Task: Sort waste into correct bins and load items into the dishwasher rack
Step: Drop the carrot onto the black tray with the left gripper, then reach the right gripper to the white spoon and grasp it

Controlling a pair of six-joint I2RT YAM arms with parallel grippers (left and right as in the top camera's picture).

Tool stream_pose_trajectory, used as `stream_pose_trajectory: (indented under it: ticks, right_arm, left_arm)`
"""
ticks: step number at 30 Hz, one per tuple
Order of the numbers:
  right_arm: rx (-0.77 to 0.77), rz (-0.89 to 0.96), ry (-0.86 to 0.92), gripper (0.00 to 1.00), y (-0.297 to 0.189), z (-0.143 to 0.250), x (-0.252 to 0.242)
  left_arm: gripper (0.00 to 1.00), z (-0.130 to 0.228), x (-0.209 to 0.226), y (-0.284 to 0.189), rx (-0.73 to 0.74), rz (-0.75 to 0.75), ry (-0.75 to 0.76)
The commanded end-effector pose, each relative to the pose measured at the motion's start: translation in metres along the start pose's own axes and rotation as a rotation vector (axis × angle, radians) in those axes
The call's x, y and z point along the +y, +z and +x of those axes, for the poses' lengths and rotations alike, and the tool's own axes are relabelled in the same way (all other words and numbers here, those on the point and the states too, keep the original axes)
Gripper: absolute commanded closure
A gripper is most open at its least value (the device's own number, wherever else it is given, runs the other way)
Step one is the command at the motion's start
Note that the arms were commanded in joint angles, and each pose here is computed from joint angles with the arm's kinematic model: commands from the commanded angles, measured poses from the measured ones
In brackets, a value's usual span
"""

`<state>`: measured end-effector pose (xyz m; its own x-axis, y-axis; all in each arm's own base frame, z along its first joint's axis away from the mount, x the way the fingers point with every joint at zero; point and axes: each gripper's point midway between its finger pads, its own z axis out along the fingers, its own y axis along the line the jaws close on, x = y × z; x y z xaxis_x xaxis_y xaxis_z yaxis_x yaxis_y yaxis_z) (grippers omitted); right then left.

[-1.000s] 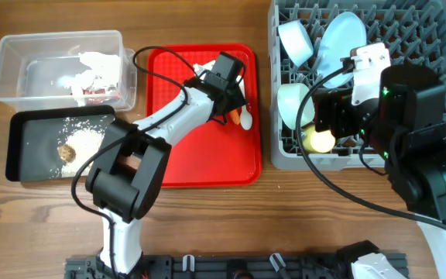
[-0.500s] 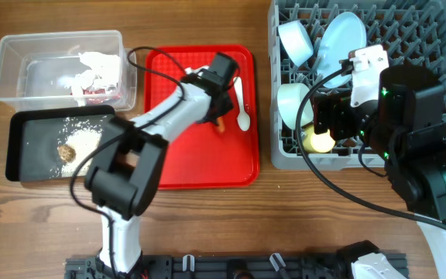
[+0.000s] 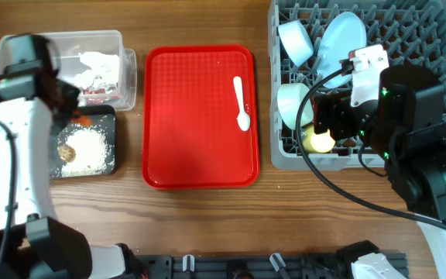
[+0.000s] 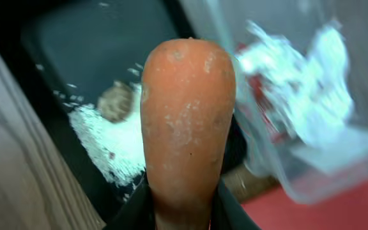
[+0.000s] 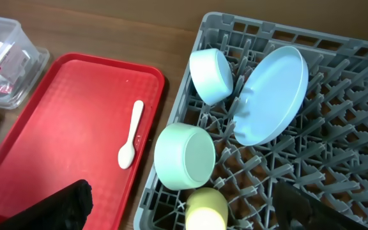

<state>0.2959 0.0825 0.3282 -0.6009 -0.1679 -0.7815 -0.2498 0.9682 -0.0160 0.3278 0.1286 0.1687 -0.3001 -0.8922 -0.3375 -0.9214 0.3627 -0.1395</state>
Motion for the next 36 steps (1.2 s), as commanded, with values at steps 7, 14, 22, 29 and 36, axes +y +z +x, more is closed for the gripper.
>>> stream_pose_trajectory:
  ticks: [7,14,22,29,36]
  right_arm:
    - [0.108,-0.134,0.019,0.08,0.034,0.012,0.025]
    - [0.081,-0.303,0.028,0.09,0.045,-0.001,0.055]
    - [0.036,-0.39,0.077,0.21,0.101,-0.026,0.111]
    - [0.221,-0.13,0.144,0.27,0.219,0.039,0.138]
    - [0.438,-0.039,0.2,0.27,0.275,0.115,0.131]
  left_arm:
    - [0.85,0.008,0.087,0.133,0.062,-0.24,-0.32]
    - [0.01,0.003,0.081,0.138,0.047,-0.219,-0.312]
    - [0.0,-0.026,0.053,0.058,0.017,-0.073,-0.177]
    - [0.0,0.027,-0.022,-0.018,0.034,0.239,0.281]
    - [0.0,0.116,-0.08,-0.046,0.025,0.349,0.659]
